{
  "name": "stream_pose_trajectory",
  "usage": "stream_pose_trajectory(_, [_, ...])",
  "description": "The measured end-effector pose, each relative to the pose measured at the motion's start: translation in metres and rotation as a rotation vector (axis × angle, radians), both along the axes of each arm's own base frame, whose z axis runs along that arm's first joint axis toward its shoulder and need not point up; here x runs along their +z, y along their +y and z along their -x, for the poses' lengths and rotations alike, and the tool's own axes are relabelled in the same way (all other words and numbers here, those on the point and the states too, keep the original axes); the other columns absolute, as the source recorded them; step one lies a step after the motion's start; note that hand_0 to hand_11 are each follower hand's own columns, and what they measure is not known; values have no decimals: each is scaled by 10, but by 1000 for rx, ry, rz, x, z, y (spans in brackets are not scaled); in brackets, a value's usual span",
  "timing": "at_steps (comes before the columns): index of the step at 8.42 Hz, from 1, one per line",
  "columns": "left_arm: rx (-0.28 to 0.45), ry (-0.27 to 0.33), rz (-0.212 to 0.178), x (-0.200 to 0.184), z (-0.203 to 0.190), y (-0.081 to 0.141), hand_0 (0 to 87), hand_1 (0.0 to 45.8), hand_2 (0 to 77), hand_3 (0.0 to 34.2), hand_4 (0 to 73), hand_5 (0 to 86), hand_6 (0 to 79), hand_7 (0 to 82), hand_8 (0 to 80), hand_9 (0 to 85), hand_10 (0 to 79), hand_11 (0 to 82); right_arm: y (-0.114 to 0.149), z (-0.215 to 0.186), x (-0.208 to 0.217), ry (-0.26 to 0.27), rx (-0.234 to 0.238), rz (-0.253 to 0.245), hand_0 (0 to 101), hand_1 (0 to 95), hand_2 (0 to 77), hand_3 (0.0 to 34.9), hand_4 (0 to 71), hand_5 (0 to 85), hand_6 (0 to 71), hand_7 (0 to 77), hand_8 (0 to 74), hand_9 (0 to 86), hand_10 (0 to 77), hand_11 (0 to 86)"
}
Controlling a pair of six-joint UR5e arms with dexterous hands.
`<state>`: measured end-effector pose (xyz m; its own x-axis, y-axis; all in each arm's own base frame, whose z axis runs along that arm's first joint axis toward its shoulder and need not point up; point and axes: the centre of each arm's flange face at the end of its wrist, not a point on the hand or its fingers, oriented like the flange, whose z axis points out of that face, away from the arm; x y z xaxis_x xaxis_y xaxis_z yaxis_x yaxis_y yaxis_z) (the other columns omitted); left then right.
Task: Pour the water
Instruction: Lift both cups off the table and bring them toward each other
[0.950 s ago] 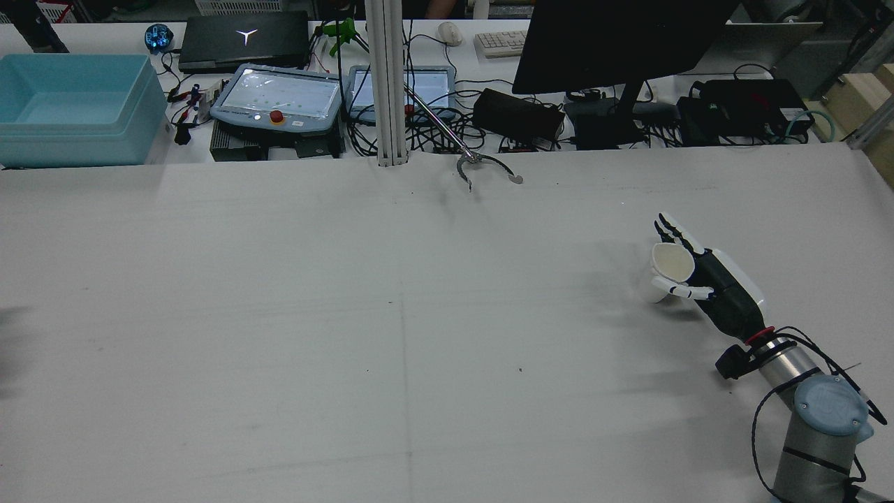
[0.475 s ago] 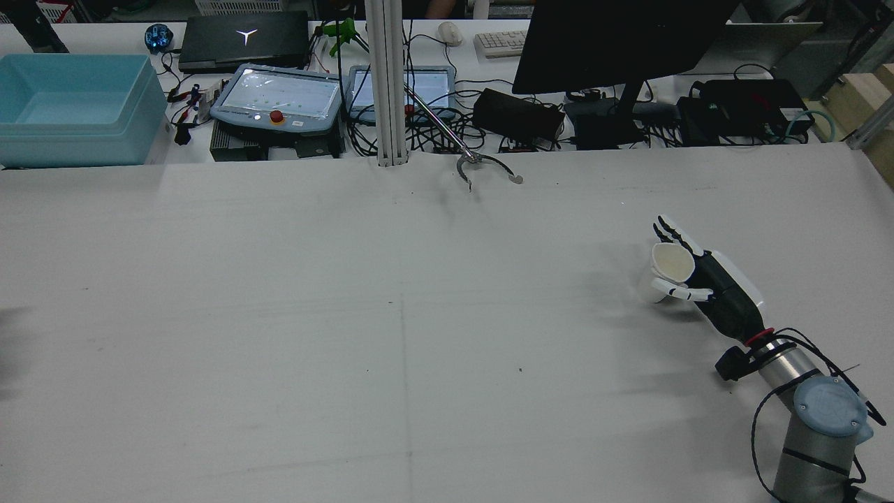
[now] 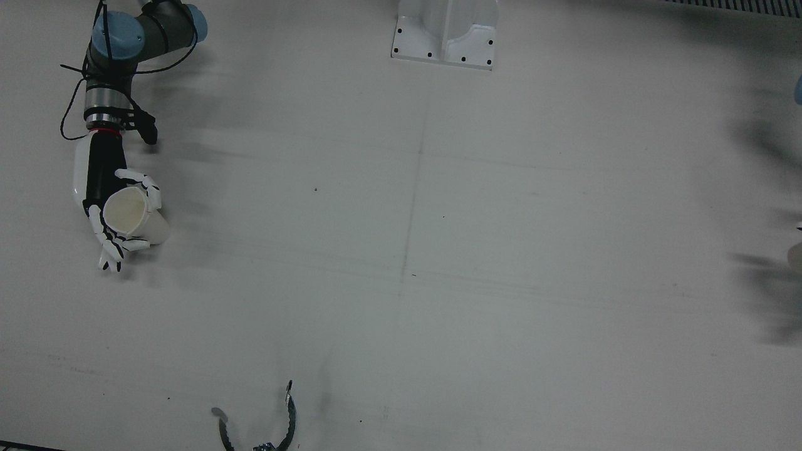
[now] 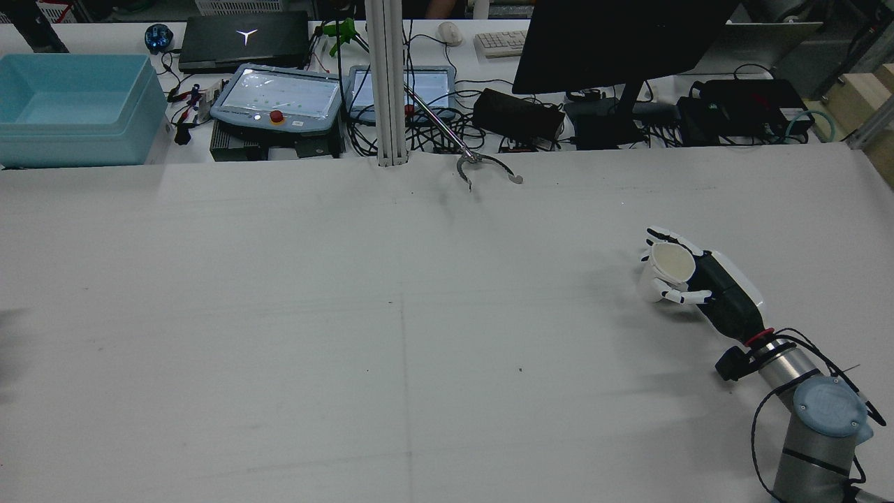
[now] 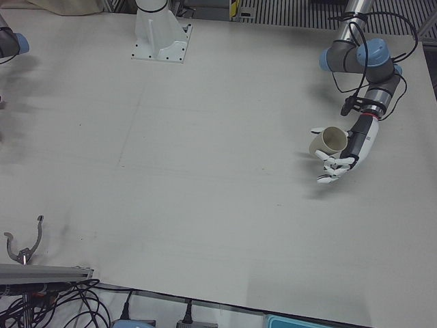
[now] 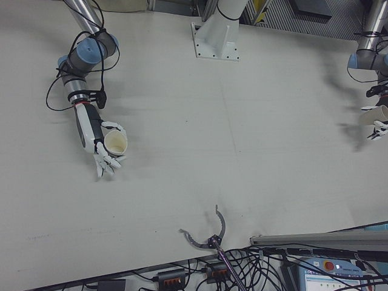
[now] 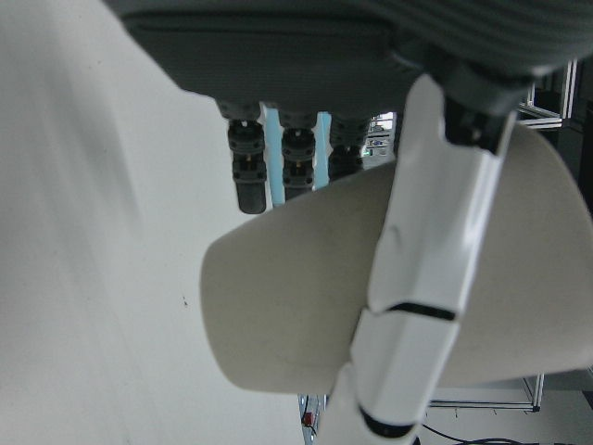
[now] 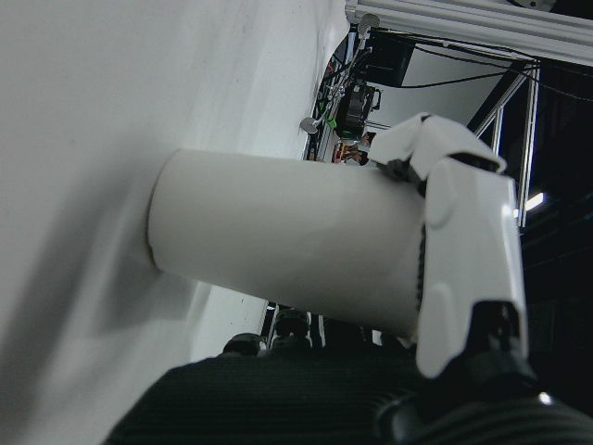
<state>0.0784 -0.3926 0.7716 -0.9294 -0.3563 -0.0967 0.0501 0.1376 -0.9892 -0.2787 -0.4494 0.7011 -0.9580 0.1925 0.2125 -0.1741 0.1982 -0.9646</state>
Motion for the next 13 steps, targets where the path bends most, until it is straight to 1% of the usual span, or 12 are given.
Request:
stream_pose_trajectory(1, [0,0,0,0,0,0,802,164,136,0,676,251,365,698,175,251,158,251,0,0,0,0,0,0,664,316,365,4,76,147,338,349,98,131,0,5])
stream_pose_trajectory(2, [0,0,0,0,0,0,802,169,114,0,676,251,365,704,175,256,158,251,0,0,0,-1,0,0,664,316,365,4,76,147,338,349,98,131,0,5])
stream_pose_trajectory(3, [0,0,-1,0,0,0,802,169,114,0,676,251,365,704,175,251,158,251,-1,-1,-1,-3,2,0,715,311,393,7,76,158,376,376,131,158,0,5])
stream_pose_trajectory(4, [0,2,-3,-2,0,-1,802,169,120,0,676,251,365,704,175,251,158,251,-3,-4,-4,-7,10,-4,720,305,420,9,93,158,404,393,147,158,0,5])
stream_pose_trajectory(5, [2,5,-13,-9,-3,-4,802,164,125,0,676,251,365,704,175,251,158,251,-9,-10,-10,-16,23,-13,696,295,447,3,109,158,469,442,180,202,0,5])
stream_pose_trajectory(6, [6,9,-29,-23,-8,-10,803,164,131,0,676,251,365,704,175,251,153,251,-15,-18,-21,-29,40,-28,684,295,447,3,109,158,475,480,142,202,0,5])
stream_pose_trajectory(7, [10,16,-47,-44,-16,-19,802,164,131,0,676,251,365,704,175,251,153,251,-21,-24,-35,-45,55,-44,687,295,447,3,120,158,464,513,164,175,0,5])
stream_pose_trajectory(8, [20,26,-66,-68,-28,-32,803,164,131,1,676,251,376,698,175,251,153,251,-25,-30,-51,-59,67,-58,699,295,447,3,136,164,464,513,185,207,0,5])
stream_pose_trajectory(9, [46,35,-84,-94,-51,-49,803,164,131,1,676,251,376,698,175,251,153,251,-30,-35,-70,-73,80,-72,722,322,415,3,180,164,491,513,185,207,0,5])
stream_pose_trajectory(10, [83,46,-102,-120,-80,-65,801,164,131,0,676,251,376,698,175,251,147,251,-33,-41,-89,-87,93,-85,739,316,425,3,191,164,491,513,185,207,0,5])
stream_pose_trajectory(11, [130,57,-116,-149,-119,-79,801,164,131,0,676,251,376,698,175,251,147,251,-37,-46,-108,-99,101,-101,739,316,425,3,191,164,496,513,185,213,0,5])
stream_pose_trajectory(13, [217,77,-148,-214,-199,-100,800,164,142,0,676,251,376,698,175,251,147,251,-47,-50,-137,-112,109,-129,744,311,447,3,207,169,502,513,185,224,0,5])
